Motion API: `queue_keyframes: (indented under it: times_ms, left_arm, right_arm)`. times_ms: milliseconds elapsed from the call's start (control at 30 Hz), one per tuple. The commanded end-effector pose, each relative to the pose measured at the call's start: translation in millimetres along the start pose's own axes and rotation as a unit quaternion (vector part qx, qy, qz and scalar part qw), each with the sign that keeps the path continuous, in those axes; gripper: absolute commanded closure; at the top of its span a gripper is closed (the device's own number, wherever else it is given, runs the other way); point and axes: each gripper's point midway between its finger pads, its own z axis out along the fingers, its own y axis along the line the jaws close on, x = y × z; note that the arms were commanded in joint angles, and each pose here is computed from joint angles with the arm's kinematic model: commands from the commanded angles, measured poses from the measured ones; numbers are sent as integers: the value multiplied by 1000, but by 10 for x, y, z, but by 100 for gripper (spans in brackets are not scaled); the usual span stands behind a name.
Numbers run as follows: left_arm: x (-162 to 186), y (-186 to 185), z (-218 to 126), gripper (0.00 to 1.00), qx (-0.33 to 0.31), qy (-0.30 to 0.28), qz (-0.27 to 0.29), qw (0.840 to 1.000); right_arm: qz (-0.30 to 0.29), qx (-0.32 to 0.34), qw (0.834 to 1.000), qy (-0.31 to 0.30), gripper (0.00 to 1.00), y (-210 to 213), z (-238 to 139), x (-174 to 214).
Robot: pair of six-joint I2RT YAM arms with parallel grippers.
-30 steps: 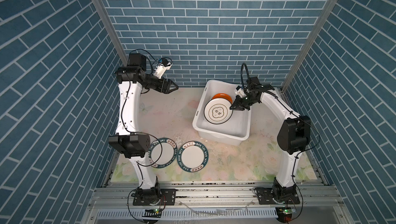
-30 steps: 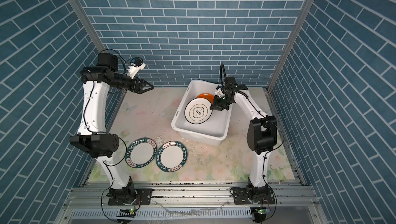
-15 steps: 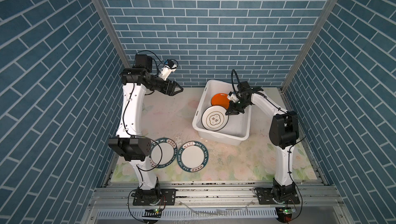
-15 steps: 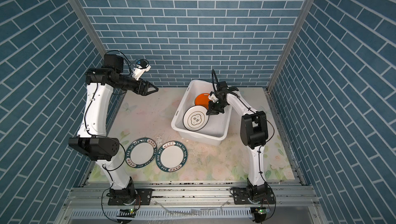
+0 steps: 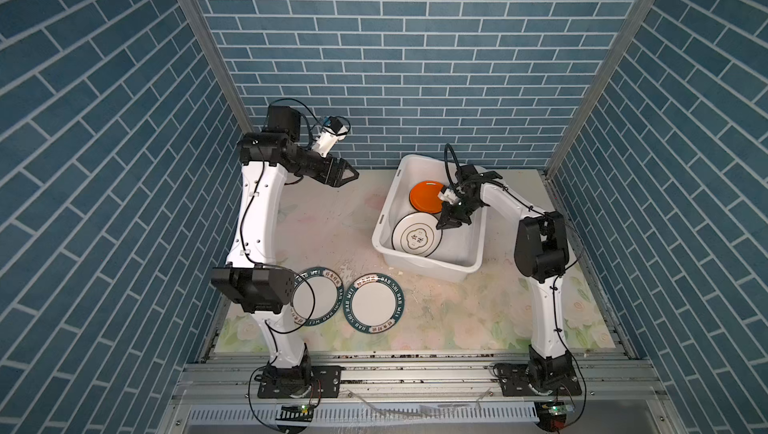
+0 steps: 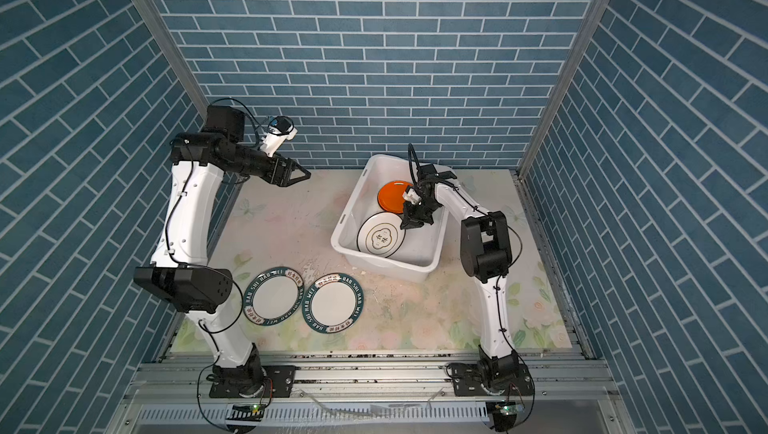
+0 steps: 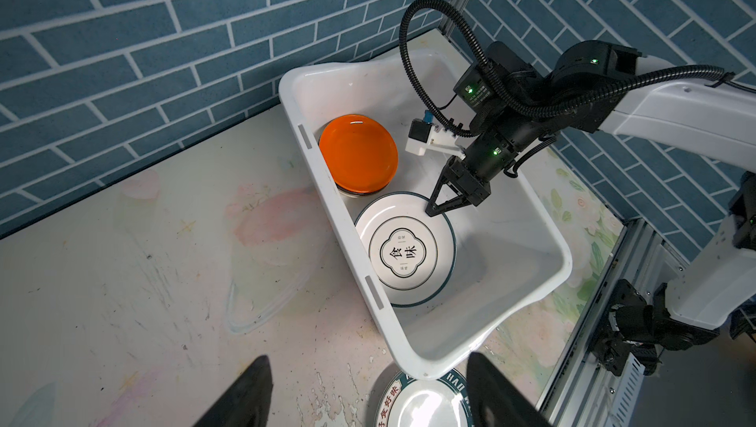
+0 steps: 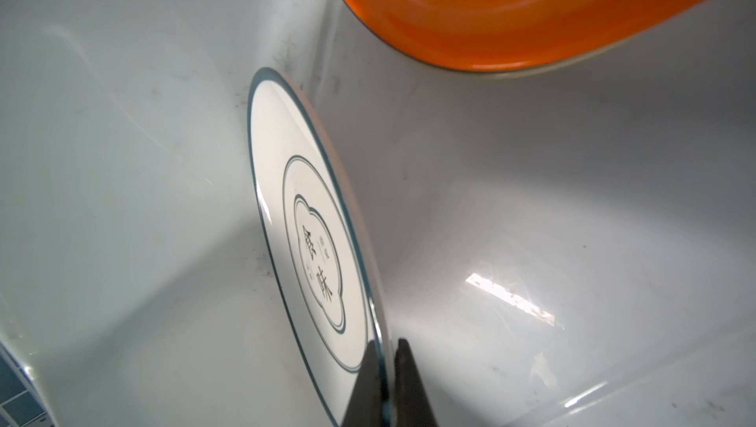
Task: Place the plates into the plastic bin on the countertop
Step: 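Set the cloud-emblem plate flat in the bin beside the orange plate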
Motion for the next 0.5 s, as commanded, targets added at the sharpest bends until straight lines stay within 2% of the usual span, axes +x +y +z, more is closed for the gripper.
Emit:
queue_keyframes:
  times_ms: [0, 467]
  left_arm:
    - [7, -16, 24, 24, 1, 3, 0, 1000]
    - [0, -32, 35, 24, 0, 4, 5, 1000]
  right_arm:
    - [-28, -1, 1000, 8, 100, 39, -4, -13]
    - [-33, 30, 999, 30, 98, -107, 57, 24]
